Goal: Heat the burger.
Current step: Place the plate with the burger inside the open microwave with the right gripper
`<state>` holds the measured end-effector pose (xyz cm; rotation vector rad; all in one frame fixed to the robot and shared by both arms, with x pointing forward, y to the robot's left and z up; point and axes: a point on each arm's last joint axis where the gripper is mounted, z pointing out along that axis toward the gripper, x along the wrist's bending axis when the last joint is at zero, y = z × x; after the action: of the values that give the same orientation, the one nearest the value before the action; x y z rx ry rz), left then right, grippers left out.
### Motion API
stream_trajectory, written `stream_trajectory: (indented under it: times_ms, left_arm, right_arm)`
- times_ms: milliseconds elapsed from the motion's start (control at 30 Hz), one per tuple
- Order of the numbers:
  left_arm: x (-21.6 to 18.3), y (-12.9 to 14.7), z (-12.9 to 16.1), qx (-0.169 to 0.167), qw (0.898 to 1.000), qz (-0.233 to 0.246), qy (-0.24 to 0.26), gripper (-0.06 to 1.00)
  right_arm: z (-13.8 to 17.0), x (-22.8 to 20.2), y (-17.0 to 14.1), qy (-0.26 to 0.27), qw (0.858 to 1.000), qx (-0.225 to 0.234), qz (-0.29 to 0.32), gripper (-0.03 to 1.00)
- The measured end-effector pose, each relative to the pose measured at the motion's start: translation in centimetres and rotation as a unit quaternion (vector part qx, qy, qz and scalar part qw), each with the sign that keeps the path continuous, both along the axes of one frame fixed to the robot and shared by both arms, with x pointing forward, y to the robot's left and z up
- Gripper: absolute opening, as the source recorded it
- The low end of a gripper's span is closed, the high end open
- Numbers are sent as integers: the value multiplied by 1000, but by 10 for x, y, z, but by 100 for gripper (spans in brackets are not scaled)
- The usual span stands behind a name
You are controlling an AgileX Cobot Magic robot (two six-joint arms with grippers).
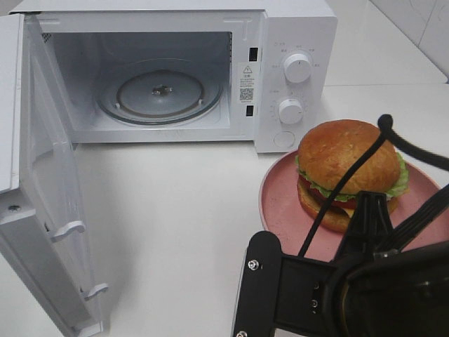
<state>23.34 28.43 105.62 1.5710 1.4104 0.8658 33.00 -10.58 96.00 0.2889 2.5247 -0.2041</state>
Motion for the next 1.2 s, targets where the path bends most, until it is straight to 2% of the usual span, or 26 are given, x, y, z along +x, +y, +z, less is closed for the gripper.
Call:
stream_trajectory:
  times_ms: [200, 533, 667, 933, 1000, 1200]
  left_arm:
    - [0, 0, 0, 0, 1000, 0, 0, 99]
    - [0, 0, 0, 0, 1000, 0, 0, 99]
    - [0, 0, 0, 0, 1000, 0, 0, 99]
    - [0, 0, 0, 0, 1000, 0, 0, 99]
    - [0, 0, 0, 0, 1000, 0, 0, 99]
    - [0, 0, 0, 0, 1000, 0, 0, 99]
  right_arm:
    - [2, 4, 2, -16, 999, -12, 38, 2]
    - [1, 5, 12, -15, 994, 5, 108, 2]
    - [1, 5, 18, -7, 984, 0, 176, 2]
    - [0, 25, 14, 5, 979, -7, 202, 2]
    - [-1, 38, 8, 13, 973, -32, 229, 2]
    - [-1, 51, 5, 21, 957, -49, 285, 3]
